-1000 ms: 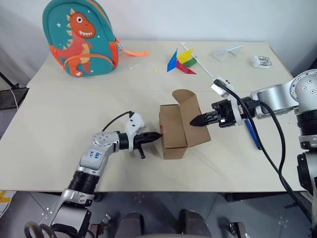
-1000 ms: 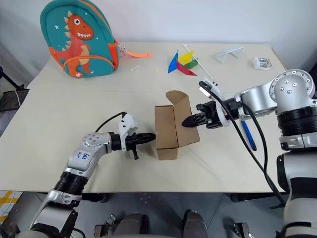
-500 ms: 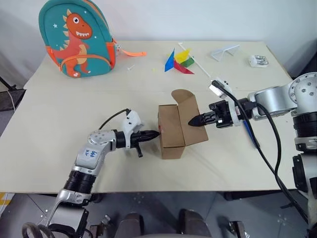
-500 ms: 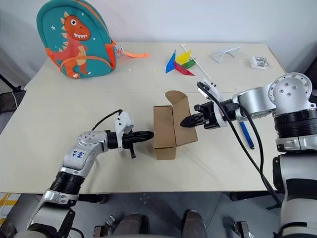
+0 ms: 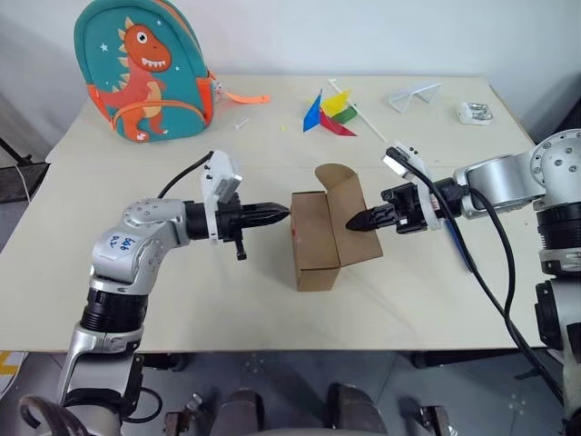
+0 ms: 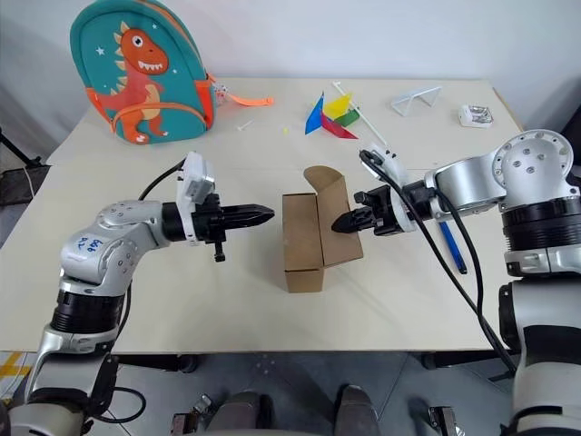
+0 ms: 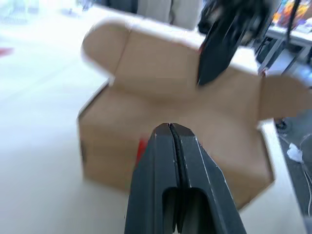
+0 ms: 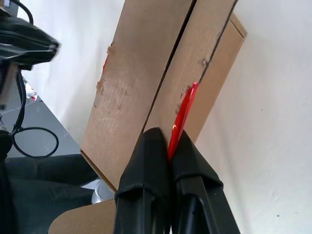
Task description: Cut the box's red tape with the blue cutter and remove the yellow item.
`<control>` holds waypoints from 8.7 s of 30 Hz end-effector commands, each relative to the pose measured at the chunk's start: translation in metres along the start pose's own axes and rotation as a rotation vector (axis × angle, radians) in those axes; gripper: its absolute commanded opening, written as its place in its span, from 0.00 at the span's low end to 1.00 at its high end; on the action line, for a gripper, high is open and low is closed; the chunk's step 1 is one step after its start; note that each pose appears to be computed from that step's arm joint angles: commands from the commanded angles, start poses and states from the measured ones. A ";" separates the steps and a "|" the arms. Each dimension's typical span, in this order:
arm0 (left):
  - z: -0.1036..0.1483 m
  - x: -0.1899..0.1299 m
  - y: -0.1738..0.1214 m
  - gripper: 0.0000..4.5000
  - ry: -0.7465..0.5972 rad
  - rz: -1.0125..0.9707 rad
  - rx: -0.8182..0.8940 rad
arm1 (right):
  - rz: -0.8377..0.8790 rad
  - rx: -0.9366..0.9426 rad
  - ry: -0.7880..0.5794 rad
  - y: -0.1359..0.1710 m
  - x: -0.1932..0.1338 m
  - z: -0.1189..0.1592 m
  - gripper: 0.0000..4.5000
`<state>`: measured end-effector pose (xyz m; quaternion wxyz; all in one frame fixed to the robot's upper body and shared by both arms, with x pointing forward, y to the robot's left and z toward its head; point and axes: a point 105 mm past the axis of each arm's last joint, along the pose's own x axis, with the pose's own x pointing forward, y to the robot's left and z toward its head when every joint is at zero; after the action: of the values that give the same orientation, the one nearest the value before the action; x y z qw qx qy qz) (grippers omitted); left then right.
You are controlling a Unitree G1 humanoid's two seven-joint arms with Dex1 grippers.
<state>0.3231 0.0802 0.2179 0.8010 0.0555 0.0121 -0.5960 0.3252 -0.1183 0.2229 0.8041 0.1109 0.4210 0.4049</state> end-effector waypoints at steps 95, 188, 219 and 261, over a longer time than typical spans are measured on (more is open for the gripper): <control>-0.085 -0.019 0.008 0.00 0.381 0.172 -0.038 | -0.111 -0.064 0.018 -0.018 -0.007 -0.016 0.01; -0.073 -0.048 0.009 0.00 0.178 0.298 -0.090 | -0.186 -0.448 -0.403 -0.024 -0.066 0.004 0.99; -0.016 -0.118 -0.007 0.99 0.362 0.021 0.123 | 0.263 -1.139 -0.630 0.019 -0.086 -0.094 1.00; 0.009 0.059 -0.023 0.01 0.295 -0.387 0.250 | 0.145 -0.845 -0.539 0.030 -0.095 -0.083 1.00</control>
<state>0.3200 0.0155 0.1947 0.6429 0.2757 0.1055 -0.7068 0.2161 -0.1762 0.2316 0.8216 -0.0935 0.0225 0.5619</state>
